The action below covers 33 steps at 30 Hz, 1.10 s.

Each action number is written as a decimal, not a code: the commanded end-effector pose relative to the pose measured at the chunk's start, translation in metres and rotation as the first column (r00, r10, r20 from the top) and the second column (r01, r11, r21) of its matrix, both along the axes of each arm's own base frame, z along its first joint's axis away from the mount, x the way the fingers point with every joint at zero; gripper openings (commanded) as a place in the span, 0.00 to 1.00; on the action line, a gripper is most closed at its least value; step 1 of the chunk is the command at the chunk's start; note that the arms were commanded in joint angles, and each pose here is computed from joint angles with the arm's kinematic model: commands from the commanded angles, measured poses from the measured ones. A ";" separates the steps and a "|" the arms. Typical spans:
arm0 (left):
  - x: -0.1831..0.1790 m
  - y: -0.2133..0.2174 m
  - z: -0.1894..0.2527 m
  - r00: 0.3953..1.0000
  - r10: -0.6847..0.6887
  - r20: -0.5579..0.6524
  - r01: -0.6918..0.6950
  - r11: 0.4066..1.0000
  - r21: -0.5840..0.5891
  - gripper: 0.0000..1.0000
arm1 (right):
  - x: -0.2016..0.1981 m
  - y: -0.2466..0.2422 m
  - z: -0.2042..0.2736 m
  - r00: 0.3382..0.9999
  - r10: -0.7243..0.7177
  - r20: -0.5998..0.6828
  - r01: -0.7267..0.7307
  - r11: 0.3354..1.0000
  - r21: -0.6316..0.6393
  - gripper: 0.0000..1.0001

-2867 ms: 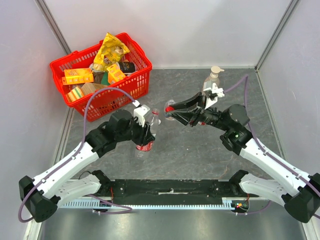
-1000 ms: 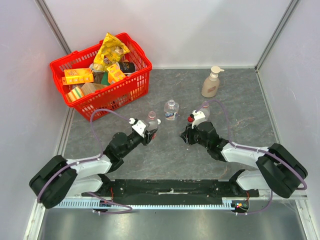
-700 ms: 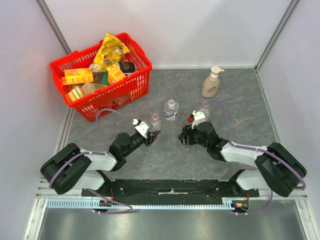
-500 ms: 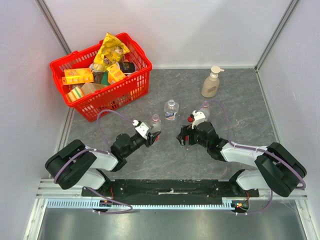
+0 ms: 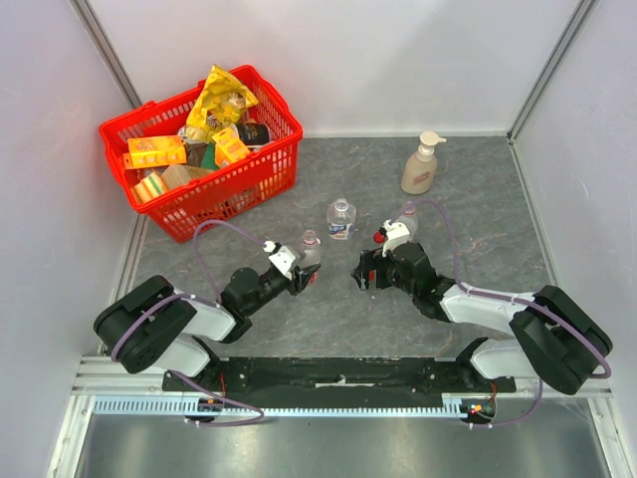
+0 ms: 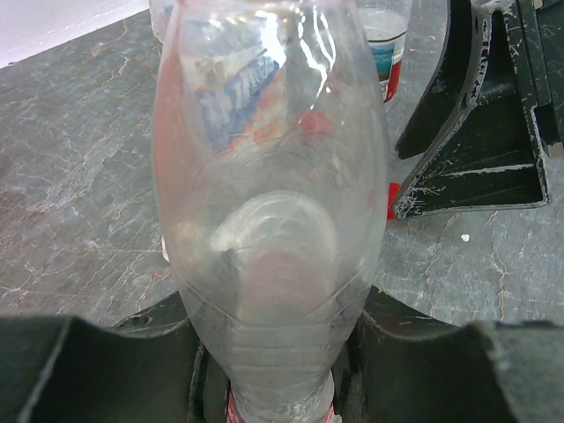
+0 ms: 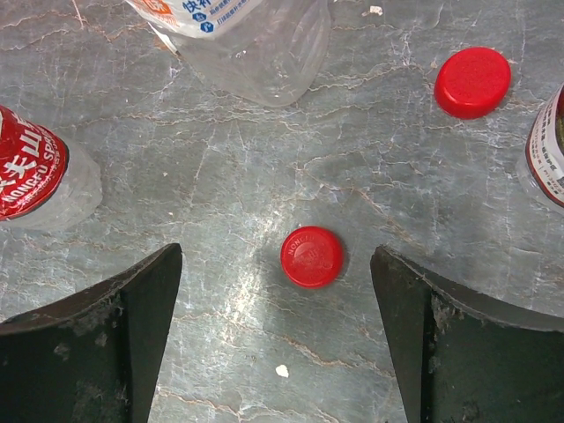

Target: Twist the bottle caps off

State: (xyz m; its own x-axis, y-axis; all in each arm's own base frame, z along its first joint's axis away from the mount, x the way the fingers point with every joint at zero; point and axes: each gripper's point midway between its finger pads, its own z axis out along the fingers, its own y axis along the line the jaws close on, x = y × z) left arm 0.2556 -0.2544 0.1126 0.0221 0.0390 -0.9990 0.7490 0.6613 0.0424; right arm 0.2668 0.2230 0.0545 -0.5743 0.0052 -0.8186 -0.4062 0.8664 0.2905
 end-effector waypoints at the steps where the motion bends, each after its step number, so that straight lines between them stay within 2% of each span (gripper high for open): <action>1: -0.004 0.001 0.004 1.000 -0.003 0.002 0.003 1.000 -0.030 0.49 | 0.013 0.007 0.026 0.997 -0.009 0.074 0.006 0.999 0.038 0.94; 6: -0.006 0.003 0.007 1.000 0.003 0.002 -0.003 0.999 -0.044 0.59 | 0.013 0.007 0.028 0.997 -0.005 0.080 0.001 0.999 0.042 0.94; 14: -0.008 0.006 0.019 1.000 0.008 0.016 -0.007 0.998 -0.060 0.68 | 0.012 0.007 0.030 0.996 -0.005 0.086 0.001 0.999 0.047 0.95; 20: -0.013 0.010 0.032 1.000 0.002 0.026 0.000 0.998 -0.068 0.70 | 0.012 0.007 0.028 0.996 0.000 0.085 -0.004 0.999 0.045 0.95; 28: -0.016 0.013 0.028 1.000 0.005 0.018 -0.004 0.998 -0.061 0.71 | 0.012 0.010 0.030 0.996 0.013 0.089 -0.018 0.998 0.052 0.95; 29: -0.016 0.011 0.026 1.000 0.005 -0.012 -0.006 0.997 -0.079 0.89 | 0.011 0.010 0.031 0.996 0.014 0.090 -0.019 0.998 0.054 0.95; 33: -0.015 0.007 0.023 1.000 -0.002 -0.020 0.000 0.996 -0.092 0.93 | 0.011 0.011 0.036 0.994 0.022 0.103 -0.029 0.998 0.064 0.96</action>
